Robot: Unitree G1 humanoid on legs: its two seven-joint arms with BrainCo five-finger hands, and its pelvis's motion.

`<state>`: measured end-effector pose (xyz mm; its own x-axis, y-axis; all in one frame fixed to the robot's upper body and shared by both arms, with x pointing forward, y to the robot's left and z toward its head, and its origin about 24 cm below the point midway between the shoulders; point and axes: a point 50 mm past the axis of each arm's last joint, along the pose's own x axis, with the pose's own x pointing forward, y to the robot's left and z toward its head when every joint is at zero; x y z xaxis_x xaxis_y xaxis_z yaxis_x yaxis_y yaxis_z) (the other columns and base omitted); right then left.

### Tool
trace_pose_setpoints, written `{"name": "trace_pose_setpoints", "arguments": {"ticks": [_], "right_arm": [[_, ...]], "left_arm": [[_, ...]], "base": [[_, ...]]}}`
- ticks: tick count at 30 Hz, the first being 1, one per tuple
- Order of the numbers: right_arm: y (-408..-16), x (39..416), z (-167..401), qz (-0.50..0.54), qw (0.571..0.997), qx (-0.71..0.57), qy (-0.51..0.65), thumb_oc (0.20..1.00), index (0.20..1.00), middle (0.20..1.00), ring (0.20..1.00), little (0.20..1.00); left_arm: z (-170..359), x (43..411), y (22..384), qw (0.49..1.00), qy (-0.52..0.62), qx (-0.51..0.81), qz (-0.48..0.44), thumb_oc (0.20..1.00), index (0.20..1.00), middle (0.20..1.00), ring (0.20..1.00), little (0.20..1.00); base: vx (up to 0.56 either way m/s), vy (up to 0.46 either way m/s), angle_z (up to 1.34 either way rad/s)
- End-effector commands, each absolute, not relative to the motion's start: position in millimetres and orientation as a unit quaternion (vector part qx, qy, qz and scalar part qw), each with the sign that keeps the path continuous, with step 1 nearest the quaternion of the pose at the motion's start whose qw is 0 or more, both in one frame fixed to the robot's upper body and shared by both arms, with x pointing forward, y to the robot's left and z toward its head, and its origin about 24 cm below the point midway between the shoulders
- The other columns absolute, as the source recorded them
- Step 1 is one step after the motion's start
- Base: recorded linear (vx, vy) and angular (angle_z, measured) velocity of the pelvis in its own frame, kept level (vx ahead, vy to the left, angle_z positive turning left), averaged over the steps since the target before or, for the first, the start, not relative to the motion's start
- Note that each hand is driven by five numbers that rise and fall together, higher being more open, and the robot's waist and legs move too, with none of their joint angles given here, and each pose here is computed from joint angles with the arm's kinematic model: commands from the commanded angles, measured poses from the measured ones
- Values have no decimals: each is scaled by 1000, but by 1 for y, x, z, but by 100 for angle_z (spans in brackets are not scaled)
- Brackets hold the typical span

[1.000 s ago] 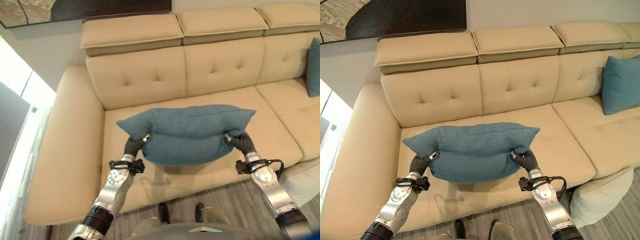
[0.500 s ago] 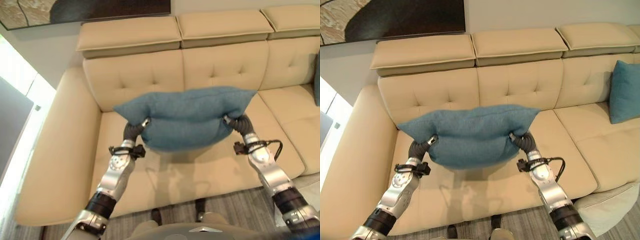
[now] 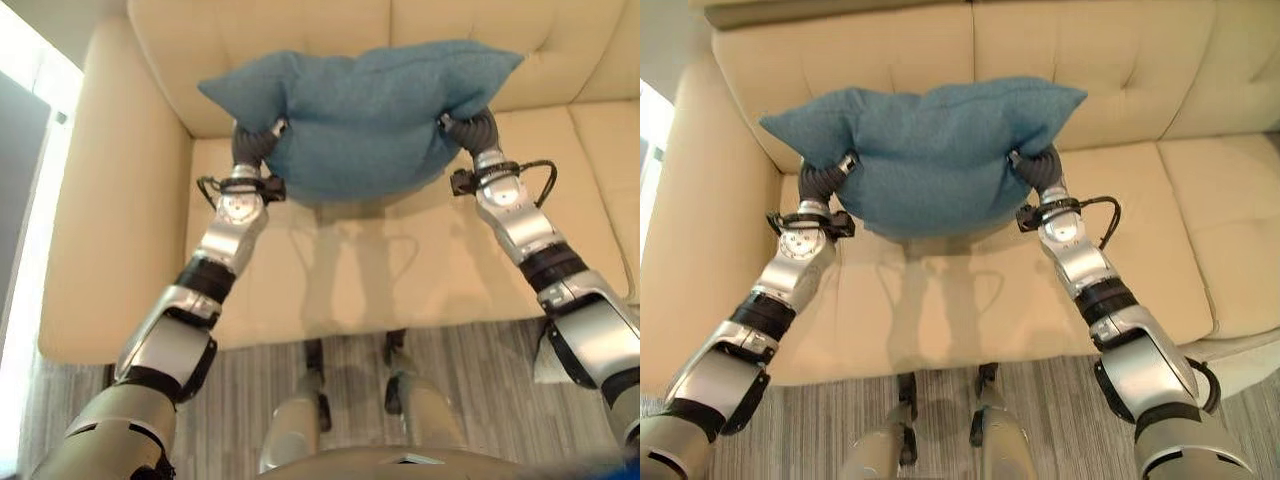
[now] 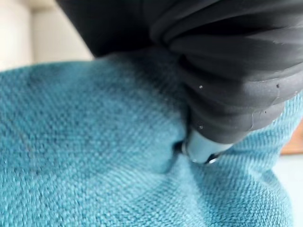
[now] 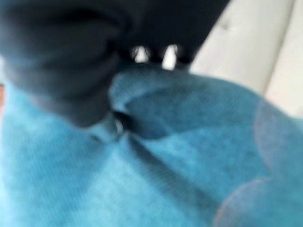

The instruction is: Pick up all the scattered cushions and arrange them neatly on the sofa.

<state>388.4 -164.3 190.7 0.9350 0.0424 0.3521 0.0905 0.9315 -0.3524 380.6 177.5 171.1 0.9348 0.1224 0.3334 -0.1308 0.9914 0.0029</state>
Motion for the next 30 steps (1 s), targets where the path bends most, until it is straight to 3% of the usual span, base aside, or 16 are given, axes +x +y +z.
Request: {"name": "trace_pose_setpoints", "arguments": {"ticks": [1, 15, 16, 17, 18, 22, 30], "right_arm": [[-116, 382, 247, 58, 940, -141, -305, 200, 200, 200, 200, 200], [-133, 404, 282, -8, 926, -230, -300, 200, 200, 200, 200, 200], [-135, 406, 288, -17, 923, -242, -299, 272, 272, 272, 272, 272], [-138, 408, 294, -30, 920, -257, -295, 501, 501, 501, 501, 501], [-140, 410, 300, -44, 917, -265, -295, 1000, 1000, 1000, 1000, 1000], [-153, 414, 319, -140, 872, -364, -296, 1000, 1000, 1000, 1000, 1000], [-149, 416, 336, -195, 859, -375, -291, 1000, 1000, 1000, 1000, 1000]], "left_arm": [[238, 380, 139, 952, -307, 12, -18, 200, 200, 200, 200, 200], [285, 396, 137, 942, -332, 57, 5, 200, 200, 200, 200, 200], [291, 397, 135, 941, -334, 53, 8, 746, 746, 746, 746, 746], [298, 399, 135, 940, -336, 52, 15, 1000, 1000, 1000, 1000, 1000], [307, 399, 133, 938, -343, 48, 20, 1000, 1000, 1000, 1000, 1000], [334, 402, 137, 925, -356, 108, 80, 1000, 1000, 1000, 1000, 1000], [347, 400, 124, 917, -368, 57, 145, 1000, 1000, 1000, 1000, 1000]], "base": [[-69, -3, 1], [1, -11, 4], [3, -43, 5], [1, -36, 8], [-1, -52, 10], [5, -24, 7], [19, -8, -1]]}}
